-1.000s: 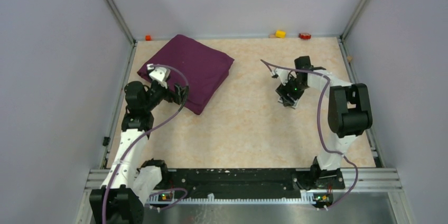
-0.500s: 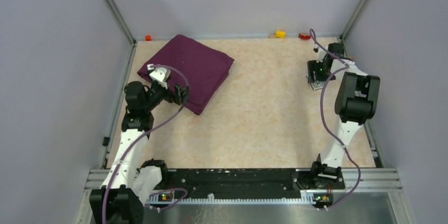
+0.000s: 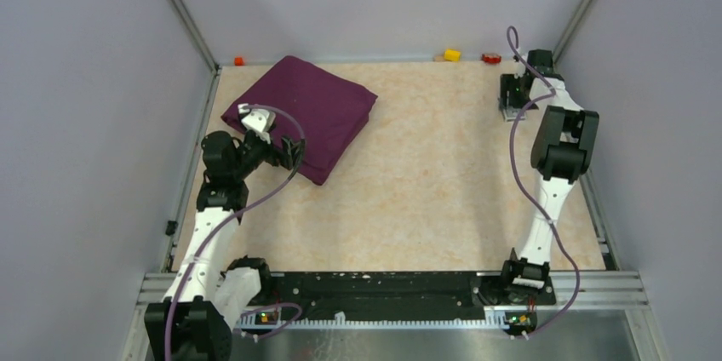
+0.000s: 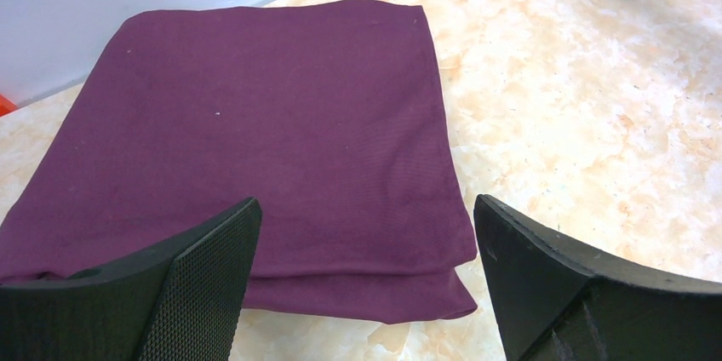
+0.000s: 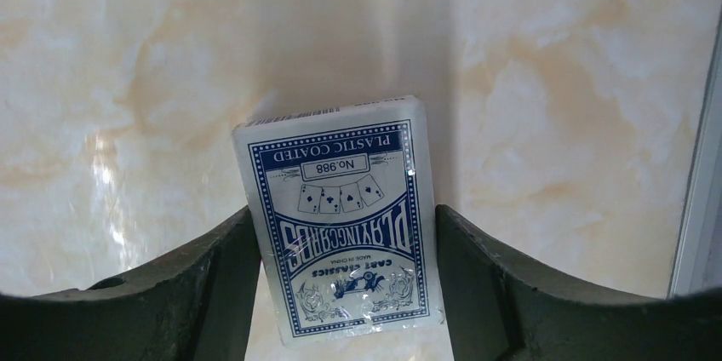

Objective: Open and lay out the surgical kit
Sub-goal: Move the distractor to the corner of the board.

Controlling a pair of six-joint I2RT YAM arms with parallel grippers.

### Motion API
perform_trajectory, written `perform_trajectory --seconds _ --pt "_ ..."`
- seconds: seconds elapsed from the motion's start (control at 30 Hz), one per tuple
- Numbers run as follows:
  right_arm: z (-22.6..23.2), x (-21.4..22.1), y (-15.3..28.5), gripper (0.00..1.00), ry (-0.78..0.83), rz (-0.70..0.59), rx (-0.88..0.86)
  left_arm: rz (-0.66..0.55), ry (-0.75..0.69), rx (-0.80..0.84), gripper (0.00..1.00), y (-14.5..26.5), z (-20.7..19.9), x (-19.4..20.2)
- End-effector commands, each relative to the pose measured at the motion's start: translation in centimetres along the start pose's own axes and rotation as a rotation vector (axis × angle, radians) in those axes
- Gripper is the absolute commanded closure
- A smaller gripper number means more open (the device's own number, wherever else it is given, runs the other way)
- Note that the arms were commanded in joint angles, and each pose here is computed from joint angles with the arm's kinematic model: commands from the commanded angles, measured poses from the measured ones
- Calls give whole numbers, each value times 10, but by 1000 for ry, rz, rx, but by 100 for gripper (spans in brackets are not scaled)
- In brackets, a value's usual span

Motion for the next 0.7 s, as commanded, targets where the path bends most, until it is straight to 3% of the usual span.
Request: perform_trajectory --seconds 0.0,0.27,0.4,0.53,0.67 --pt "-9 -22 -14 56 -49 -5 71 -29 -13 10 1 -2 1 -4" --pt "-19 -25 -19 36 -104 -8 88 -16 -1 18 1 -5 1 1" --pt "-17 -17 -4 32 -81 -27 65 -12 2 23 1 -6 1 2" --pt "-17 -7 18 20 -32 -51 66 -13 3 28 1 -6 0 2" --pt "-17 12 27 17 2 -24 66 -16 2 32 1 -6 -1 1"
Point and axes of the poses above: each gripper's point midway between its finger pads, its own y axis back along the fingers, its own z axis along the line the jaws close on, x = y × z, the point moved 3 cm from there along y, back along the fingers, and after that the axes turned 4 degrees about -y, right-handed, at the moved point
